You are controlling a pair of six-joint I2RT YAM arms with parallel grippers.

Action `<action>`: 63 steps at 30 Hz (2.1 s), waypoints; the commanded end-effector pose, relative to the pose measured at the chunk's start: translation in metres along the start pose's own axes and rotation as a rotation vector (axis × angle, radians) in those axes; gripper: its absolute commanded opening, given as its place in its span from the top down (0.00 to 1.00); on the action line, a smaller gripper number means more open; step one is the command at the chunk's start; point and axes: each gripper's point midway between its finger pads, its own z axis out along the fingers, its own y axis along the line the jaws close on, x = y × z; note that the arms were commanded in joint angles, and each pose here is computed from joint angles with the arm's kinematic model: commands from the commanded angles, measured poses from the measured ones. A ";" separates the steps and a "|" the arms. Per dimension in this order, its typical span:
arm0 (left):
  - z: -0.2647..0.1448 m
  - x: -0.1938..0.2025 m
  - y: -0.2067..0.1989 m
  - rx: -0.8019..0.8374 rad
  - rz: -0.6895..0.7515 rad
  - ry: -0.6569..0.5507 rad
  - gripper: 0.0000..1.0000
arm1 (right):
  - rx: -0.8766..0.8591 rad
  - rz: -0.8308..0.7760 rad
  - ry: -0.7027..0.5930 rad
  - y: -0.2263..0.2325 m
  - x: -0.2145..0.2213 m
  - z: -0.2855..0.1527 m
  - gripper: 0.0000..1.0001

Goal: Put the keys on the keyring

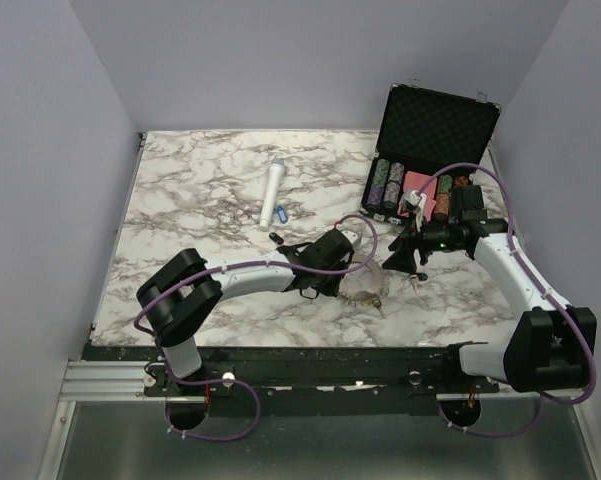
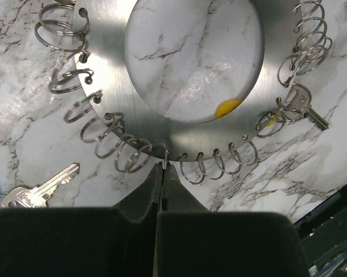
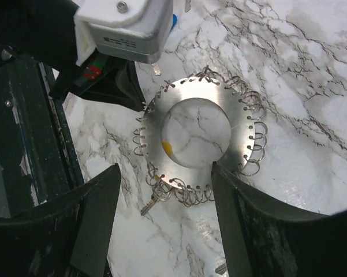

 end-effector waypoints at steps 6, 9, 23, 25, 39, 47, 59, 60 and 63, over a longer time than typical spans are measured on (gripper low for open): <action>-0.021 0.003 -0.006 0.047 0.037 -0.040 1.00 | -0.022 -0.008 -0.007 0.002 -0.003 -0.001 0.28; -0.021 0.012 -0.006 0.060 0.016 -0.035 1.00 | -0.028 -0.009 -0.001 0.003 -0.001 -0.001 0.28; -0.054 0.008 -0.009 0.081 -0.031 -0.126 0.65 | -0.074 -0.045 0.043 0.005 0.017 0.003 0.28; -0.069 0.000 -0.007 0.077 -0.033 -0.184 0.55 | -0.075 -0.059 0.045 0.004 0.018 0.003 0.28; -0.206 -0.025 0.026 0.173 -0.054 -0.562 0.13 | -0.019 -0.001 0.134 -0.024 0.017 0.041 0.30; -0.243 -0.014 0.066 0.013 0.055 -0.590 0.12 | 0.038 0.023 0.233 -0.049 0.017 0.058 0.29; -0.251 -0.009 0.099 -0.157 0.136 -0.668 0.05 | -0.324 -0.440 0.309 -0.051 0.053 0.073 0.26; -0.253 -0.009 0.100 -0.162 0.135 -0.672 0.05 | -0.349 -0.478 0.302 -0.053 0.052 0.075 0.26; -0.255 -0.007 0.104 -0.182 0.126 -0.676 0.05 | -0.402 -0.488 0.299 -0.058 0.050 0.081 0.27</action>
